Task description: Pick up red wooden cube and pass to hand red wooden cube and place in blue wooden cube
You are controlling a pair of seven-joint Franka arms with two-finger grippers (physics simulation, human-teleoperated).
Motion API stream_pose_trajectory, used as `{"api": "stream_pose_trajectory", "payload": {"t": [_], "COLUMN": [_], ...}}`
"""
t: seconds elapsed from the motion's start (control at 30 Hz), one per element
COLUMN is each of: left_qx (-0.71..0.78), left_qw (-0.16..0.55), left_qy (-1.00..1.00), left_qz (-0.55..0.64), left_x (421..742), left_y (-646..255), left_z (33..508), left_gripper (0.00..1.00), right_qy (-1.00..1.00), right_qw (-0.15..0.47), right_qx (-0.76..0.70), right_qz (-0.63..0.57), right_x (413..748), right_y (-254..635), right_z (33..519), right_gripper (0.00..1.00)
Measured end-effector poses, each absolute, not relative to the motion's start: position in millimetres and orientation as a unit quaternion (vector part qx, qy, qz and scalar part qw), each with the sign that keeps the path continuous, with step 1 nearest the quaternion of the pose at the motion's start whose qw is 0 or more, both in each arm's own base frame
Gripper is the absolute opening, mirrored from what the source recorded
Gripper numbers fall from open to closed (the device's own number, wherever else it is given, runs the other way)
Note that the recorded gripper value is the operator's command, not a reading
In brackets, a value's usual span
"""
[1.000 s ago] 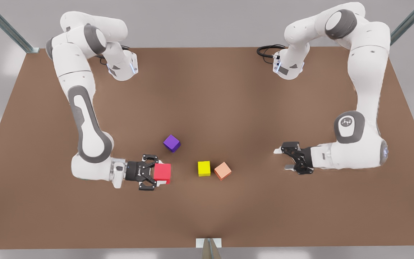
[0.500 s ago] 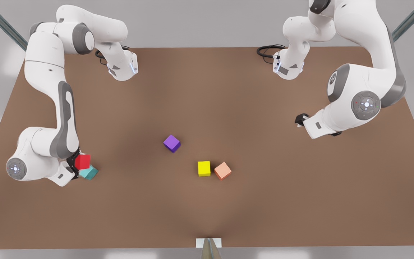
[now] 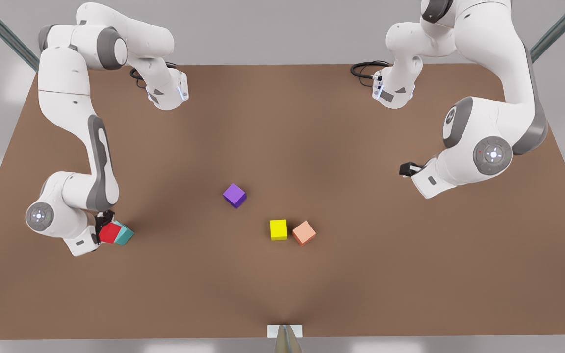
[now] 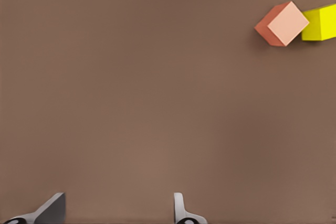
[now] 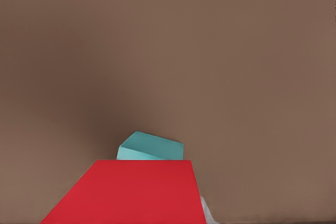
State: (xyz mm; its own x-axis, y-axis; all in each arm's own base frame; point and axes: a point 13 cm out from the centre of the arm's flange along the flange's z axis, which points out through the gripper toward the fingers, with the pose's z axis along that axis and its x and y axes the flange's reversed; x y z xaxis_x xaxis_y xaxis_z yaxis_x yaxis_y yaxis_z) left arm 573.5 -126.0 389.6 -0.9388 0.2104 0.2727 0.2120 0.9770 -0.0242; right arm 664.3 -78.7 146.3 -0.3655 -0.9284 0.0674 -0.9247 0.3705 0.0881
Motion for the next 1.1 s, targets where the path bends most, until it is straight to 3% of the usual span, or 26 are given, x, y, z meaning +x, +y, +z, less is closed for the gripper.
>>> {"api": "stream_pose_trajectory", "payload": {"t": [0.3,0.33,0.4,1.1], "left_qx": [-0.086,-0.083,-0.079,-0.060], "left_qw": [0.141,0.141,0.142,0.147], "left_qy": [-0.986,-0.987,-0.987,-0.987], "left_qz": [-0.006,-0.006,-0.006,-0.010], "left_x": [573.9,574.2,574.6,576.3], "left_y": [-125.0,-123.4,-121.9,-120.5], "left_z": [386.9,386.9,385.7,377.7], "left_gripper": [1.00,1.00,1.00,1.00], "right_qy": [-0.857,-0.859,-0.865,-0.889], "right_qw": [0.045,0.044,0.042,0.025], "right_qx": [0.513,0.509,0.500,0.458], "right_qz": [-0.012,-0.011,-0.009,-0.004], "right_x": [652.2,652.7,653.6,663.1], "right_y": [-81.3,-82.2,-84.9,-73.5], "right_z": [119.7,118.3,115.7,119.5], "right_gripper": [0.58,0.63,1.00,1.00]}}
